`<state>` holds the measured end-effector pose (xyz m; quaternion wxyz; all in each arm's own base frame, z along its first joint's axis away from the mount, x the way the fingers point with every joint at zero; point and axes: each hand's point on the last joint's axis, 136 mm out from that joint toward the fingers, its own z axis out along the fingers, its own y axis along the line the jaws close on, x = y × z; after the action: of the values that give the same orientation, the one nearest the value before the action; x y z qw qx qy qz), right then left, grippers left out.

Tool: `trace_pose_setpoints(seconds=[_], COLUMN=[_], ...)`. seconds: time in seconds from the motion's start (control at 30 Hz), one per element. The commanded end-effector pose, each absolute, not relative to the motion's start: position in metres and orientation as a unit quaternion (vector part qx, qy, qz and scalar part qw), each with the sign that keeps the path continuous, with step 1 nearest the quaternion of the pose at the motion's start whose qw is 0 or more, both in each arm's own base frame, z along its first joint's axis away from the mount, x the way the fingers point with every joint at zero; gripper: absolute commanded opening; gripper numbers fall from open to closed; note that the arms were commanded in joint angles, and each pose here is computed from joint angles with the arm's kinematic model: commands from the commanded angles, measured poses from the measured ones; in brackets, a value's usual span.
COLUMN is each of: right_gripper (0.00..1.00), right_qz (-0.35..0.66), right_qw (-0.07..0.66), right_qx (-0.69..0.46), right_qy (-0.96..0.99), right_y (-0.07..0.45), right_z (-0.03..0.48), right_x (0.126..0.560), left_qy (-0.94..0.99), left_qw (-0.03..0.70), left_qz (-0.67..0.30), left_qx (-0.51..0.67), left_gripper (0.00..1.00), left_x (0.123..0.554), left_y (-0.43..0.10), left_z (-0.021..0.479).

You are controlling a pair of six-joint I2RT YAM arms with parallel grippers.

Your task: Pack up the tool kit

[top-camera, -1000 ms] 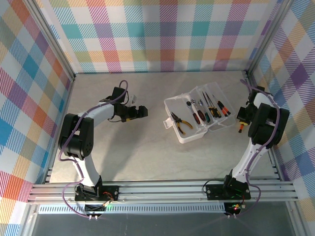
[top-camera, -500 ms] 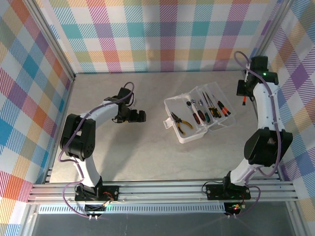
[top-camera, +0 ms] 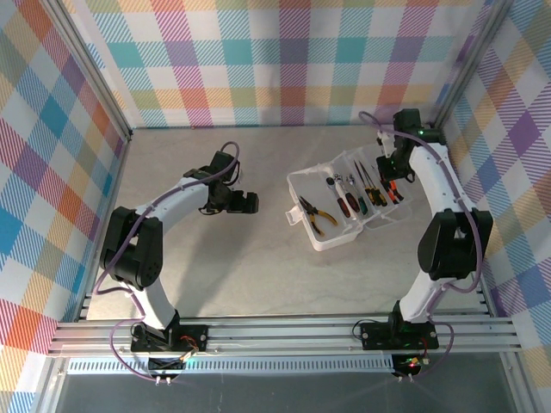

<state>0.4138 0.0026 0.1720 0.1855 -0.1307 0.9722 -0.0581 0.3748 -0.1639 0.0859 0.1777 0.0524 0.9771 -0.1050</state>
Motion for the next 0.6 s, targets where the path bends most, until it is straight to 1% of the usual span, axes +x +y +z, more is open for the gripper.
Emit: trace_pose_setpoints(seconds=[0.0, 0.2, 0.57], right_gripper=[0.00, 0.00, 0.00], right_qz=[-0.081, -0.102, -0.121], right_qw=[0.180, 0.168, 0.158], right_qx=[-0.154, -0.158, -0.171], right_qy=[0.968, 0.968, 0.965], right_y=[-0.001, -0.008, -0.011], right_z=[0.165, 0.156, 0.161], right_x=[0.417, 0.419, 0.429], left_qy=[0.976, 0.977, 0.980], left_qw=[0.184, 0.173, 0.155], left_qz=[-0.106, -0.108, -0.111], left_qx=[0.055, 0.058, 0.063], left_gripper=[1.00, 1.00, 1.00], left_x=[0.374, 0.375, 0.377], left_y=[-0.164, -0.167, -0.172], left_z=[0.098, 0.093, 0.091])
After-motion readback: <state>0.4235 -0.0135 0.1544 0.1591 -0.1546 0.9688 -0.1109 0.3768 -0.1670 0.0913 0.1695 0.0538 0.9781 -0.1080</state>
